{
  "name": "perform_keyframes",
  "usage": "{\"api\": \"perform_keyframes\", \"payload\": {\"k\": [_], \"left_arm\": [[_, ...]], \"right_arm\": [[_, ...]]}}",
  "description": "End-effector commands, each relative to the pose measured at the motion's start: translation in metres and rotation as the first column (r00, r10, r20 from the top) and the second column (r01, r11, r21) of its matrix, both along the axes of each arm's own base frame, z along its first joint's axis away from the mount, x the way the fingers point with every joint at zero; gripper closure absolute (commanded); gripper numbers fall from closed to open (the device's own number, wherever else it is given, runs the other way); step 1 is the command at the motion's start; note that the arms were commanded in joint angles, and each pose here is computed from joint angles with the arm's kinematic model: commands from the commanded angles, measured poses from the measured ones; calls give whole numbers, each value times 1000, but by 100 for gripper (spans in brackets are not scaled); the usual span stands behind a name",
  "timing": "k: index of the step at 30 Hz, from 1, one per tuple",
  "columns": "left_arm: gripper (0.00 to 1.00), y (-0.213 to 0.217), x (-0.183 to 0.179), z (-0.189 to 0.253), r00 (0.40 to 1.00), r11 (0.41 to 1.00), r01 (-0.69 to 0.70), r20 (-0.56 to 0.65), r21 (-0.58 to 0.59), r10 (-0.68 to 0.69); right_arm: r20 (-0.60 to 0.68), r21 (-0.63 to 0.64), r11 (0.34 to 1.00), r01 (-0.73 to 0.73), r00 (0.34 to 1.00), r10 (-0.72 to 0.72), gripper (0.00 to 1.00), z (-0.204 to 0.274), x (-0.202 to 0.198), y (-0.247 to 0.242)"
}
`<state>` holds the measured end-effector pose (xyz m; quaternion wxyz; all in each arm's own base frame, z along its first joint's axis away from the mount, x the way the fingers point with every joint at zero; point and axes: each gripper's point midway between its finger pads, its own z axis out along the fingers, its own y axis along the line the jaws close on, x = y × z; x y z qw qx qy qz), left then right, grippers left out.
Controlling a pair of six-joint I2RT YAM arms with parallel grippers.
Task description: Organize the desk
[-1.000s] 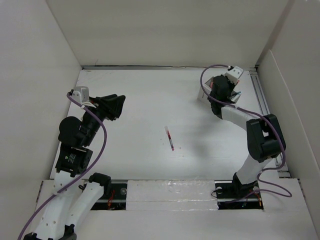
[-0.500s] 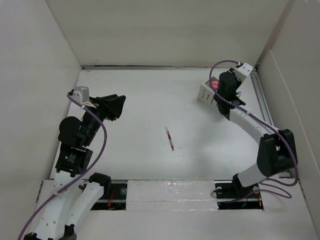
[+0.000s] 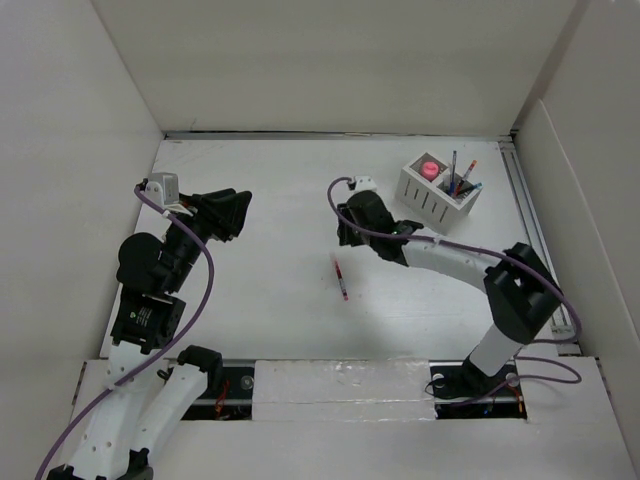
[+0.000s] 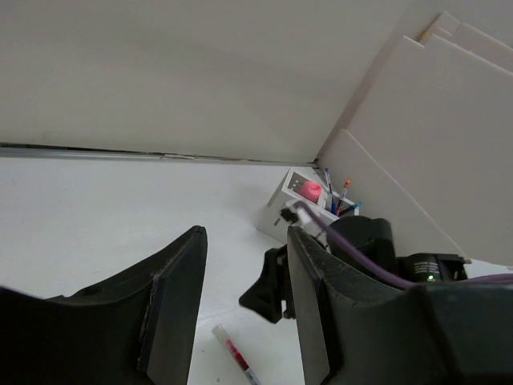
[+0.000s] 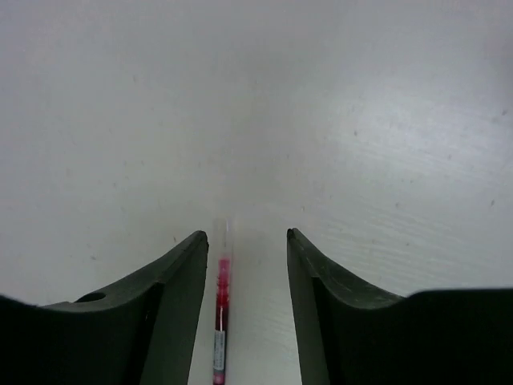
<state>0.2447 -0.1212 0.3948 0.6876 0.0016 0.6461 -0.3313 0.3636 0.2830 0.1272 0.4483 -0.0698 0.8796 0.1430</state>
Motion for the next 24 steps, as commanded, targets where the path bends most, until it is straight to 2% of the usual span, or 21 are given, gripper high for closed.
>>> {"api": "perform_keyframes", "payload": {"k": [1,2,4,12,13,14,19,22,23,24], "left_arm": [[60,0,-3,13,999,1000,10,50,-15,-10],[60,0,-3,12,999,1000,10,47,-14,-10],[60,0,-3,12,999,1000,9,49,-15,-8],[60,1,-7,16,998,1000,9,62,-19,-8],[60,0,-8,16,998,1000,13,64,-18,-12],[60,0,-8,17,998,1000,14,65,-20,-13],[60,0,-10,19,997,1000,19,73,-24,-17],[60,0,-10,18,997,1000,17,72,-22,-16],[60,1,-10,18,997,1000,16,70,-22,-14],[60,1,-10,19,997,1000,16,72,-23,-14]], "right_arm": [[-106,-42,995,-94,990,89,48,-14,-15,16],[-112,-45,994,-97,989,92,47,-13,-10,21],[-193,-105,987,-121,976,100,46,-41,-16,24],[-286,-177,967,-183,950,128,47,-75,-27,40],[-292,-191,967,-167,951,106,49,-78,-27,37],[-297,-214,964,-156,951,88,55,-83,-27,32],[-340,-232,957,-173,936,87,59,-99,-38,25],[-355,-238,956,-173,931,80,78,-108,-40,23],[-358,-232,956,-177,930,85,89,-111,-41,24],[-350,-207,961,-181,931,100,95,-107,-40,30]]}}
